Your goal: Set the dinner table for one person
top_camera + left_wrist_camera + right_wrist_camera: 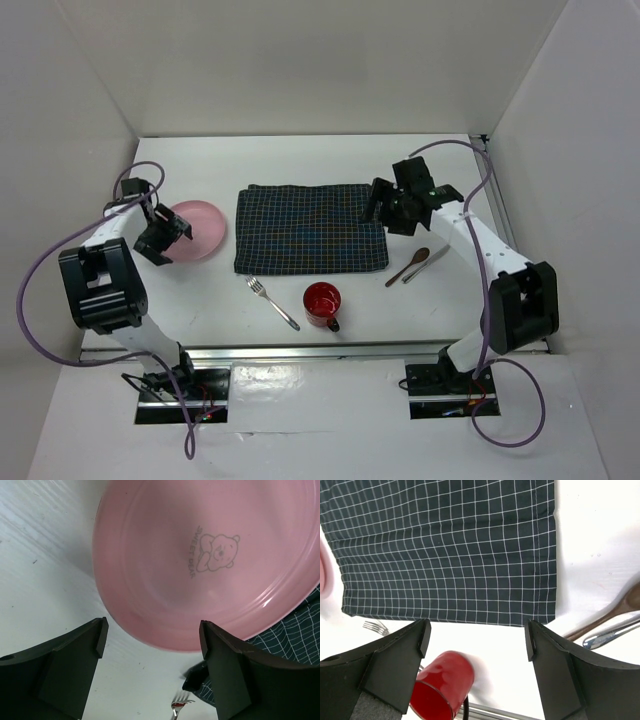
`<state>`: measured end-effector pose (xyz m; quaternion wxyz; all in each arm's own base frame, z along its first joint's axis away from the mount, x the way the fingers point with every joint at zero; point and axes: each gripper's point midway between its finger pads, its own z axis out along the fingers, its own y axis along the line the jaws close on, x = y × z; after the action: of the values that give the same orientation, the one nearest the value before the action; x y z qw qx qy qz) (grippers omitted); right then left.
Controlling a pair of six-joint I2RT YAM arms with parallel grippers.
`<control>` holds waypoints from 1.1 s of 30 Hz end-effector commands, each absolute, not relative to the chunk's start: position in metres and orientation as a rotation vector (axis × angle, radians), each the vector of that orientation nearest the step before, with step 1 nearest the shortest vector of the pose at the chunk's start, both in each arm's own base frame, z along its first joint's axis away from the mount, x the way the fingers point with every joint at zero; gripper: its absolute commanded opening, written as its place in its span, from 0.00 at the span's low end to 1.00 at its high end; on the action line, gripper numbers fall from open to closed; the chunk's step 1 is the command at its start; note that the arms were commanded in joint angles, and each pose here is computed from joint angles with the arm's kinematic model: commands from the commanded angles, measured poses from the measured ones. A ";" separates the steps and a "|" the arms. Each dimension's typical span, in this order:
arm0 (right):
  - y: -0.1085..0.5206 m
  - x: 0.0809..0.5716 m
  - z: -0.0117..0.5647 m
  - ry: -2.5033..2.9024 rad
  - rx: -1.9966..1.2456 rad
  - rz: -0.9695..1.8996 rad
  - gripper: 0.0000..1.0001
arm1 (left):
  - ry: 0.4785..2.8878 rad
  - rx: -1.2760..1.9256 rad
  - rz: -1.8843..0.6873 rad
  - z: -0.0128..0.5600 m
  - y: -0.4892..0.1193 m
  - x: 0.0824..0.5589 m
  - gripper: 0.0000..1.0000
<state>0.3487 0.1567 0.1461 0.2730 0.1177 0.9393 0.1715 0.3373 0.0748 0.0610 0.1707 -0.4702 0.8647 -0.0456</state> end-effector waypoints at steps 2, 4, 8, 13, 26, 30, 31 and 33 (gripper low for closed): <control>0.155 0.341 0.160 2.496 0.286 0.462 0.88 | 2.404 -1.419 -0.173 0.047 0.079 0.345 0.90; 0.155 0.339 0.160 2.497 0.287 0.462 0.88 | 2.407 -1.441 -0.172 0.040 0.079 0.346 0.90; 0.151 0.334 0.154 2.520 0.294 0.439 0.88 | 2.399 -1.489 -0.150 0.033 0.084 0.344 0.88; 0.148 0.330 0.158 2.518 0.298 0.428 0.88 | 2.432 -1.527 -0.135 0.012 0.087 0.343 0.78; 0.139 0.320 0.159 2.520 0.311 0.388 0.88 | 2.343 -1.229 -0.366 0.096 0.062 0.367 0.00; 0.135 0.307 0.155 2.523 0.323 0.390 0.88 | 2.359 -0.961 -0.406 0.137 0.024 0.383 0.00; 0.131 0.303 0.153 2.531 0.329 0.371 0.88 | 2.369 -0.911 -0.415 0.140 0.014 0.386 0.00; 0.128 0.299 0.151 2.538 0.333 0.355 0.88 | 2.385 -0.757 -0.476 0.158 -0.024 0.392 0.00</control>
<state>0.3086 0.1343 0.1466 0.2698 0.1227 0.9441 0.1444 0.3771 0.0203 0.1126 0.2473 -0.3755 0.8838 -0.1288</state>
